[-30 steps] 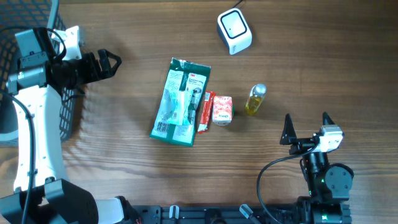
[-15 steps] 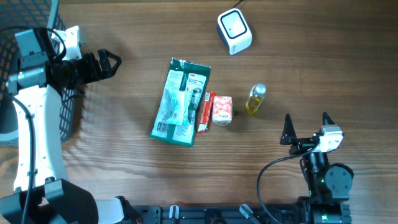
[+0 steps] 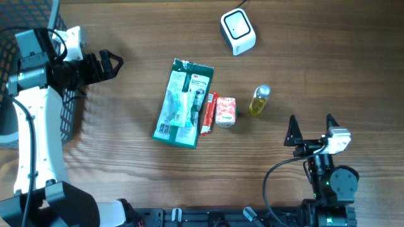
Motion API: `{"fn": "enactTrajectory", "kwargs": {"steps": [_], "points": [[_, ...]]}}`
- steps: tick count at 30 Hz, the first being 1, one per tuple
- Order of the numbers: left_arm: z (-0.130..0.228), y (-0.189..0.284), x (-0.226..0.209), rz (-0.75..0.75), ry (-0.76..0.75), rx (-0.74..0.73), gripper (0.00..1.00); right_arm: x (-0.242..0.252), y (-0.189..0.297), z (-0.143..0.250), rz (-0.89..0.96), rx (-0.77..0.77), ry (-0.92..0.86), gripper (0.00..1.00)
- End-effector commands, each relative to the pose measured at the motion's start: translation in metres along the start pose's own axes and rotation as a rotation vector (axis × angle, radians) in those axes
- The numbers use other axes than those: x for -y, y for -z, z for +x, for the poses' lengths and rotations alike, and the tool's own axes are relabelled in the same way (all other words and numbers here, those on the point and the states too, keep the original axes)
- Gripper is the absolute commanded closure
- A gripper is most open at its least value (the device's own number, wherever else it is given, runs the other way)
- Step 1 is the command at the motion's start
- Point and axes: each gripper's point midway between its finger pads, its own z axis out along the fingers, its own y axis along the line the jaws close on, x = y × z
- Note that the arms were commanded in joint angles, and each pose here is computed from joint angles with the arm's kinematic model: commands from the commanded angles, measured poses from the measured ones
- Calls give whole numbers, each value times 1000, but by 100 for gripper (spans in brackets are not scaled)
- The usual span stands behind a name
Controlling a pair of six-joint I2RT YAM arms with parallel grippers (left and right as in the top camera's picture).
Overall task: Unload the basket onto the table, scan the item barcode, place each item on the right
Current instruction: 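Move the right gripper over the orange snack pack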
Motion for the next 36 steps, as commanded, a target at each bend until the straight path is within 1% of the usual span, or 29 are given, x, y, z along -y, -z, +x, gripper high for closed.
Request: {"fn": "enactTrajectory", "kwargs": {"steps": [1, 4, 7, 9, 11, 13, 15, 18, 20, 21, 22, 24, 25, 26, 27, 28, 29, 31, 33, 34, 35, 36], "points": [[-1, -2, 4, 24, -16, 0, 0, -15, 1, 0, -89, -18, -337, 0], [-1, -2, 4, 24, -16, 0, 0, -41, 5, 2, -234, -67, -288, 0], [-1, -2, 4, 24, -16, 0, 0, -49, 9, -8, -268, -75, -283, 0], [-1, -2, 4, 24, -16, 0, 0, -55, 16, -34, -273, -51, -265, 0], [-1, -2, 4, 24, -16, 0, 0, -59, 25, -72, -256, -22, -258, 0], [-1, -2, 4, 24, -16, 0, 0, -65, 31, -107, -243, -37, -232, 0], [-1, -2, 4, 24, -16, 0, 0, -70, 30, -132, -221, -106, -229, 0], [-1, -2, 4, 24, -16, -1, 0, -76, 19, -160, -176, -293, -254, 0], [-1, -2, 4, 24, -16, 0, 0, -77, 12, -166, -138, -414, -269, 0], [-1, -2, 4, 24, -16, 0, 0, -77, 5, -170, -105, -514, -296, 0], [-1, -2, 4, 24, -16, 0, 0, -77, -1, -174, -96, -545, -300, 0], [-1, -2, 4, 24, -16, 0, 0, -78, -9, -167, -98, -630, -276, 0], [-1, -2, 4, 24, -16, 0, 0, -79, -10, -161, -109, -658, -284, 7], [-1, -2, 4, 24, -16, 0, 0, -80, -11, -154, -111, -691, -294, 21], [-1, -2, 4, 24, -16, 0, 0, -79, -10, -140, -98, -757, -311, 47], [-1, -2, 4, 24, -16, -1, 0, -77, -8, -131, -93, -795, -304, 66], [-1, -2, 4, 24, -16, -1, 0, -76, -6, -125, -91, -825, -296, 73], [-1, -2, 4, 24, -16, 0, 0, -79, 0, -113, -114, -883, -259, 73], [-1, -2, 4, 24, -16, 0, 0, -88, 9, -101, -146, -959, -234, 67], [-1, -2, 4, 24, -16, 0, 0, -93, 11, -97, -162, -982, -227, 63], [-1, -2, 4, 24, -16, 0, 0, -102, 15, -92, -191, -1013, -212, 56], [-1, -2, 4, 24, -16, 0, 0, -112, 18, -86, -226, -1041, -195, 52]]}}
